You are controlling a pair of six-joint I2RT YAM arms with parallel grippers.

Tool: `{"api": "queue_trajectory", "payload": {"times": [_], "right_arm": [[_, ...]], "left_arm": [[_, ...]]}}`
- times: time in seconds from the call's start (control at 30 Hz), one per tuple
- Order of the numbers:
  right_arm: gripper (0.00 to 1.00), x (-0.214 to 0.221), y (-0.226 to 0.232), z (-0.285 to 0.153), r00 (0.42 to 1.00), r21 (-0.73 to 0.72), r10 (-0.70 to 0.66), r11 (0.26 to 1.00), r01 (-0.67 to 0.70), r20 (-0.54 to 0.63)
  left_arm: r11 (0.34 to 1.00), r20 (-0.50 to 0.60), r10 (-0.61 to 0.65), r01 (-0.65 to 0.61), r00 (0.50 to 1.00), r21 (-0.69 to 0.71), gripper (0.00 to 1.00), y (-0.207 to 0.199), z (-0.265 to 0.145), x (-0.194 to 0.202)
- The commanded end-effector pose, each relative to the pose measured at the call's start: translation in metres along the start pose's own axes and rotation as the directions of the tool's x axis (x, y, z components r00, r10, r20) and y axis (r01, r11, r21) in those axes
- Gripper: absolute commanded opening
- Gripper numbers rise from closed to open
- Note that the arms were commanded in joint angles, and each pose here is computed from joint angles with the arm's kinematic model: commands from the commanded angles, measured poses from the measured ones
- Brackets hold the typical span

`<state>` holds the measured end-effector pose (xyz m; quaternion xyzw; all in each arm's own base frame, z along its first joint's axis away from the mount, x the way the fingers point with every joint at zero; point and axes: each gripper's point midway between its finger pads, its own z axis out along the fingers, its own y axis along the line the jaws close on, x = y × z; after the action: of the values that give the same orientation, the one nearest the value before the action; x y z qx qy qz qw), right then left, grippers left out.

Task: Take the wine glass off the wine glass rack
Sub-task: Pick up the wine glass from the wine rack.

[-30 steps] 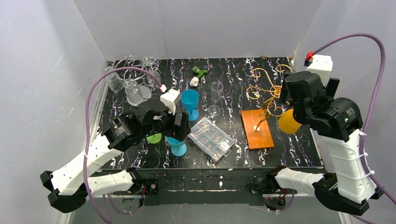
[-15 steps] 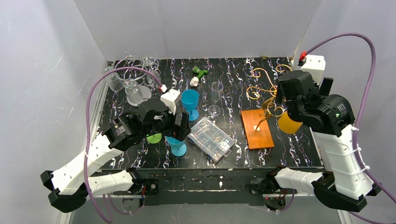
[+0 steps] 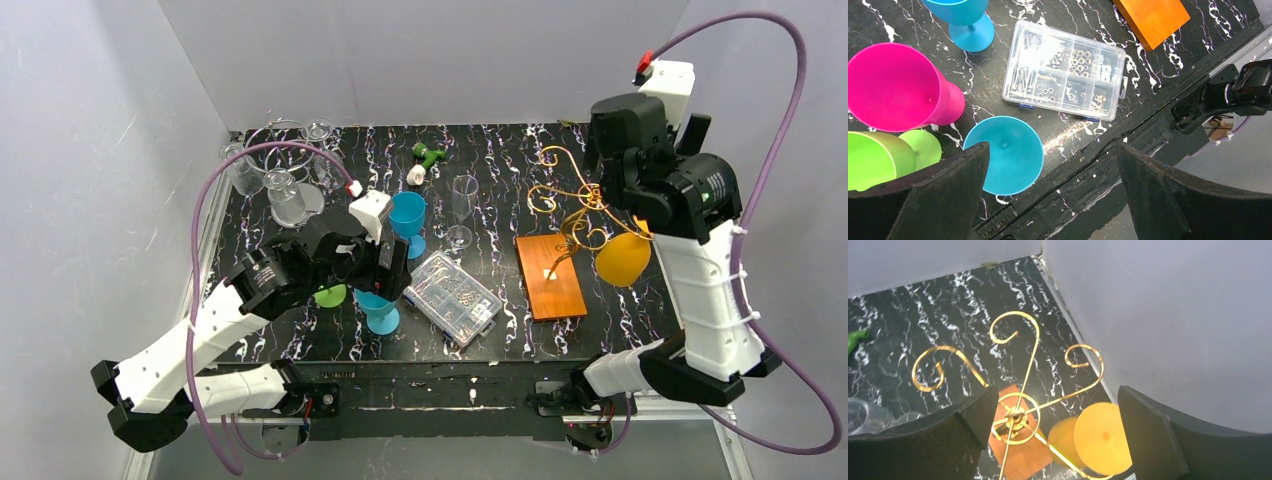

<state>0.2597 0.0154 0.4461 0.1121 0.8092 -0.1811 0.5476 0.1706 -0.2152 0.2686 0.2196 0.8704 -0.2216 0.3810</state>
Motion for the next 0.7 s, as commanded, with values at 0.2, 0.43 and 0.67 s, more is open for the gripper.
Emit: {"api": "queue_trajectory", "payload": {"times": [0.2,0.43,0.67], "right_arm": [[0.98,-0.013,-0.028,0.028,0.998,0.085,0.067,0.994,-0.067,0.001],[0.98,0.009,-0.056,0.008,0.996,0.104,0.092,0.990,-0.090,-0.014],[0.98,0.034,-0.053,-0.002,0.991,0.035,0.112,0.993,-0.110,-0.069]], "left_arm": [[1.000,0.034,0.000,-0.001,0.999,0.028,0.98,-0.008,-0.005,-0.013],[0.999,0.039,0.004,-0.005,0.999,0.035,0.98,-0.008,-0.004,-0.013],[0.999,0.035,0.001,-0.003,0.999,0.055,0.98,-0.013,-0.001,-0.013]]}}
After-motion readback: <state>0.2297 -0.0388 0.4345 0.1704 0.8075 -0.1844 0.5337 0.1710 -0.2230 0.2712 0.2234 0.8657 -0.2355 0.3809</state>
